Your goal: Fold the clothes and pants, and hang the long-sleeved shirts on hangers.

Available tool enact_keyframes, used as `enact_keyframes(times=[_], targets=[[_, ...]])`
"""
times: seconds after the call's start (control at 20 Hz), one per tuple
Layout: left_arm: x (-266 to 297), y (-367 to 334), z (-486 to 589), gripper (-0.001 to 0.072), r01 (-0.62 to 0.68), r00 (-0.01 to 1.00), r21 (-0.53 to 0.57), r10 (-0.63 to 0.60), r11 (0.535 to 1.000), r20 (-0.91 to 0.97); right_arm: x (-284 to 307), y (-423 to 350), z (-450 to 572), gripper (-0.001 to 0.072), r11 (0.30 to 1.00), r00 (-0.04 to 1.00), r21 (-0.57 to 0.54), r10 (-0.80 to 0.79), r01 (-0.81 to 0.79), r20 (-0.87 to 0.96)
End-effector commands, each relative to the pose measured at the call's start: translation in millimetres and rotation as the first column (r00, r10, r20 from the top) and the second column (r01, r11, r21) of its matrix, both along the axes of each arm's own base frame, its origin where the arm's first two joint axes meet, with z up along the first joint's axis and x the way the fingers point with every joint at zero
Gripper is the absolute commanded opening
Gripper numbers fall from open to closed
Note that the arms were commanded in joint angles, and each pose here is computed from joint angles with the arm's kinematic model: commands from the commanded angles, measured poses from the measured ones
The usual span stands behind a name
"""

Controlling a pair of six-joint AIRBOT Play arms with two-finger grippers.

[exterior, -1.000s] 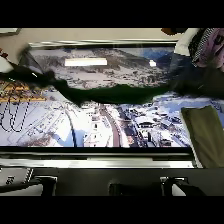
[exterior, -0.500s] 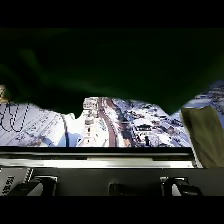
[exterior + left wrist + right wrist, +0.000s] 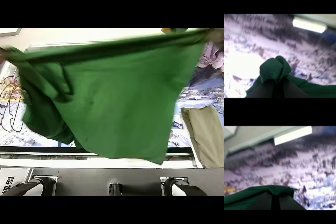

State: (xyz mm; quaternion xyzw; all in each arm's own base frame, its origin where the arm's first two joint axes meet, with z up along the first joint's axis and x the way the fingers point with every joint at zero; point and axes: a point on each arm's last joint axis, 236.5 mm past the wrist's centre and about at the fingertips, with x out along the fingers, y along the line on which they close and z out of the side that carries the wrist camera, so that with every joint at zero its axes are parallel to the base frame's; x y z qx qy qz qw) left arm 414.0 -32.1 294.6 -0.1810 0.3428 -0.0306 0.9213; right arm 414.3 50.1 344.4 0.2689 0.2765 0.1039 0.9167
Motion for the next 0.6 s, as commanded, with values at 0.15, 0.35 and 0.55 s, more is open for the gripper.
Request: enact_keyframes(times=[0.15,0.35,0.55], targets=[[85,-42,-247,0.0028,0.148,0.868,-0.118,-0.186,0.982,-0.461,138,50,-247,0.0030,0.993,0.912,0.050,0.117,-0.106,-0.393],[105,-70,-324,0.0027,0.117,0.818,-0.271,-0.247,0.955,-0.520,173,66,-354,0.0030,0.995,0.869,0.098,0.075,-0.030,-0.489],[112,-80,-336,0.0056,0.108,0.820,-0.328,-0.271,0.938,-0.505,171,67,-395,0.0194,0.992,0.826,0.129,0.064,0.011,-0.560]])
